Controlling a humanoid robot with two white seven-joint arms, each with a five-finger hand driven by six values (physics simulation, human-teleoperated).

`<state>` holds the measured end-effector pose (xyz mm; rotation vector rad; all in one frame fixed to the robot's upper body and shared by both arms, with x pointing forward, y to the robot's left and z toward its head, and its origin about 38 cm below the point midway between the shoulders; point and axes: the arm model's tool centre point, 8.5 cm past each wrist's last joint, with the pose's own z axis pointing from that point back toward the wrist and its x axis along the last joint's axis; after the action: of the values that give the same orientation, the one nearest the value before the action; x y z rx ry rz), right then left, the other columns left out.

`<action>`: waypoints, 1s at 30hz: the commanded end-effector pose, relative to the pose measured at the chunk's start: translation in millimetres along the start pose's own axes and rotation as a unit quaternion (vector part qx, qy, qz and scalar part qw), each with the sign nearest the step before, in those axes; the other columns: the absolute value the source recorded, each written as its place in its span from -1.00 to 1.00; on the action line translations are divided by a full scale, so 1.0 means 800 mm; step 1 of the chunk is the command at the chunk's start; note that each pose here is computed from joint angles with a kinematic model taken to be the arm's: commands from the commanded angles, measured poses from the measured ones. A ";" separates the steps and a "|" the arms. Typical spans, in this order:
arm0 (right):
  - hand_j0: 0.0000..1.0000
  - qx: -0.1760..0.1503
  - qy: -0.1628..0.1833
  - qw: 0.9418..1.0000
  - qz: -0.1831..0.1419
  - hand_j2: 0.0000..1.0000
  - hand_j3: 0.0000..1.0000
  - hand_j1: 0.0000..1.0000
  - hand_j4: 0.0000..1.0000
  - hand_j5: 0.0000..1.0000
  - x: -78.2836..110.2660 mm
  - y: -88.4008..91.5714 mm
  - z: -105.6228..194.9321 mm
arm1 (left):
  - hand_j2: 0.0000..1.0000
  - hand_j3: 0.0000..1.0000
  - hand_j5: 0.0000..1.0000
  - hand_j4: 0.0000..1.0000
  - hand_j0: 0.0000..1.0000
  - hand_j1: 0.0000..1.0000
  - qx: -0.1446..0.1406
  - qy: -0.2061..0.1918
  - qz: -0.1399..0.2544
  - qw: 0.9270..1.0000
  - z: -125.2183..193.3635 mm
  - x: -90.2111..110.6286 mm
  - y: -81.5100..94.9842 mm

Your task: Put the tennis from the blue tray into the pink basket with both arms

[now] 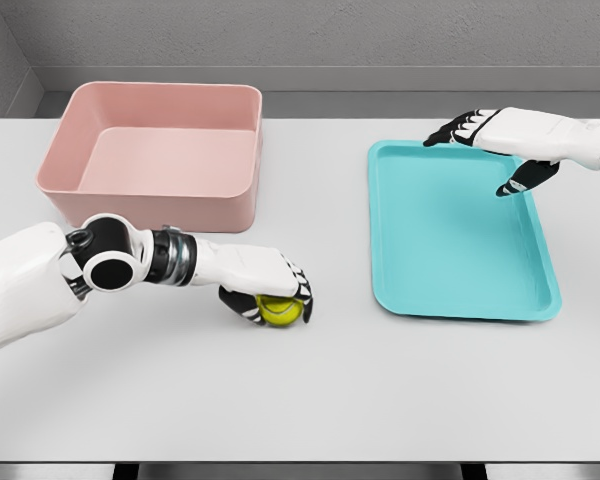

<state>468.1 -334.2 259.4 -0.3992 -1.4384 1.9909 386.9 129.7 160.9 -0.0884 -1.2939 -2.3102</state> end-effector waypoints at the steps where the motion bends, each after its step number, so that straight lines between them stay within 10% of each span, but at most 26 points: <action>1: 1.00 -0.004 0.000 1.000 -0.003 1.00 1.00 1.00 1.00 1.00 0.000 -0.002 0.000 | 0.03 0.03 0.03 0.03 0.03 0.03 0.001 0.000 0.000 1.000 0.001 0.000 0.001; 18: 1.00 -0.003 0.001 1.000 -0.002 1.00 1.00 1.00 1.00 1.00 -0.001 -0.001 0.001 | 0.02 0.02 0.02 0.02 0.02 0.02 0.061 0.004 -0.032 0.998 0.041 0.002 0.071; 30: 1.00 -0.003 0.001 1.000 -0.002 1.00 1.00 1.00 1.00 1.00 -0.001 -0.002 0.001 | 0.02 0.02 0.02 0.02 0.02 0.02 0.098 0.088 -0.012 0.991 0.097 -0.068 0.127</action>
<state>468.4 -334.5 260.6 -0.4025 -1.4397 1.9906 458.0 162.0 273.3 0.1933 -1.4502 -2.1808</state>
